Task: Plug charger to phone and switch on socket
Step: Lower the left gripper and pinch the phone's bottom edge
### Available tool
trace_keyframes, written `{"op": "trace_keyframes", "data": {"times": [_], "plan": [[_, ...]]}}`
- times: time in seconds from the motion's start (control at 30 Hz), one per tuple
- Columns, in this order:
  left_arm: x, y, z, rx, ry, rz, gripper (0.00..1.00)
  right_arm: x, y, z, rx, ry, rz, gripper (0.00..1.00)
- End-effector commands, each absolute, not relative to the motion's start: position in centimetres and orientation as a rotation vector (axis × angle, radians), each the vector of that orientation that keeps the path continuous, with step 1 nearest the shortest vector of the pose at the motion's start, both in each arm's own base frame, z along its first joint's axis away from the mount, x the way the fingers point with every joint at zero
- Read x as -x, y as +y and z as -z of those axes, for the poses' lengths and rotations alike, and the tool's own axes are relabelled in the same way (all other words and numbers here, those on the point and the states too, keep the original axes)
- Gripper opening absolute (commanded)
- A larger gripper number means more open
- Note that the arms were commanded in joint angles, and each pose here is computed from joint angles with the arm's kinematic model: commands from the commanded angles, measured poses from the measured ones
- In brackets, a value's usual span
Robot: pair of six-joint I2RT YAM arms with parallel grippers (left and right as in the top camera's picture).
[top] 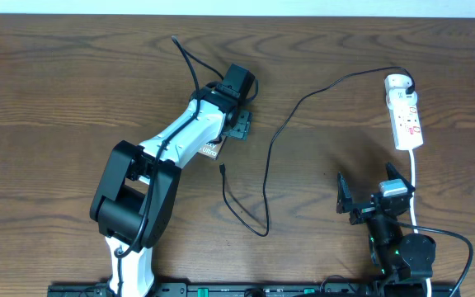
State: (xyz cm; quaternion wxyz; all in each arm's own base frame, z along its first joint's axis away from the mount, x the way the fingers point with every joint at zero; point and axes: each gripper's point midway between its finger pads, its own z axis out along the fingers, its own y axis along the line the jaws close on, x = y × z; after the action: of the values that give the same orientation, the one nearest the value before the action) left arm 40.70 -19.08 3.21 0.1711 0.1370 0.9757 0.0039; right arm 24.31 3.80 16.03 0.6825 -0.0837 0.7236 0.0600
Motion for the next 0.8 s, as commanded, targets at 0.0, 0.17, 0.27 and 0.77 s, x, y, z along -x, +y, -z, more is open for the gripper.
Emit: {"op": "trace_keyframes", "data": {"times": [0.0,0.17,0.27,0.77], "plan": [[-41.0,-18.0,-3.5,-0.482,2.753,-0.116,0.90,-24.3,3.7,-16.0,0.184,1.622,-0.128,0.99],[-39.3,-17.1,-2.9,-0.727,2.786,-0.183,0.96,-24.3,3.7,-16.0,0.184,1.622,-0.128,0.99],[-38.6,-16.0,-2.5,-0.751,2.820,-0.204,0.98,-24.3,3.7,-16.0,0.184,1.623,-0.128,0.99],[-37.4,-14.7,-0.6,-0.693,2.916,-0.020,0.99,-24.3,3.7,-16.0,0.184,1.623,-0.128,0.99]]}}
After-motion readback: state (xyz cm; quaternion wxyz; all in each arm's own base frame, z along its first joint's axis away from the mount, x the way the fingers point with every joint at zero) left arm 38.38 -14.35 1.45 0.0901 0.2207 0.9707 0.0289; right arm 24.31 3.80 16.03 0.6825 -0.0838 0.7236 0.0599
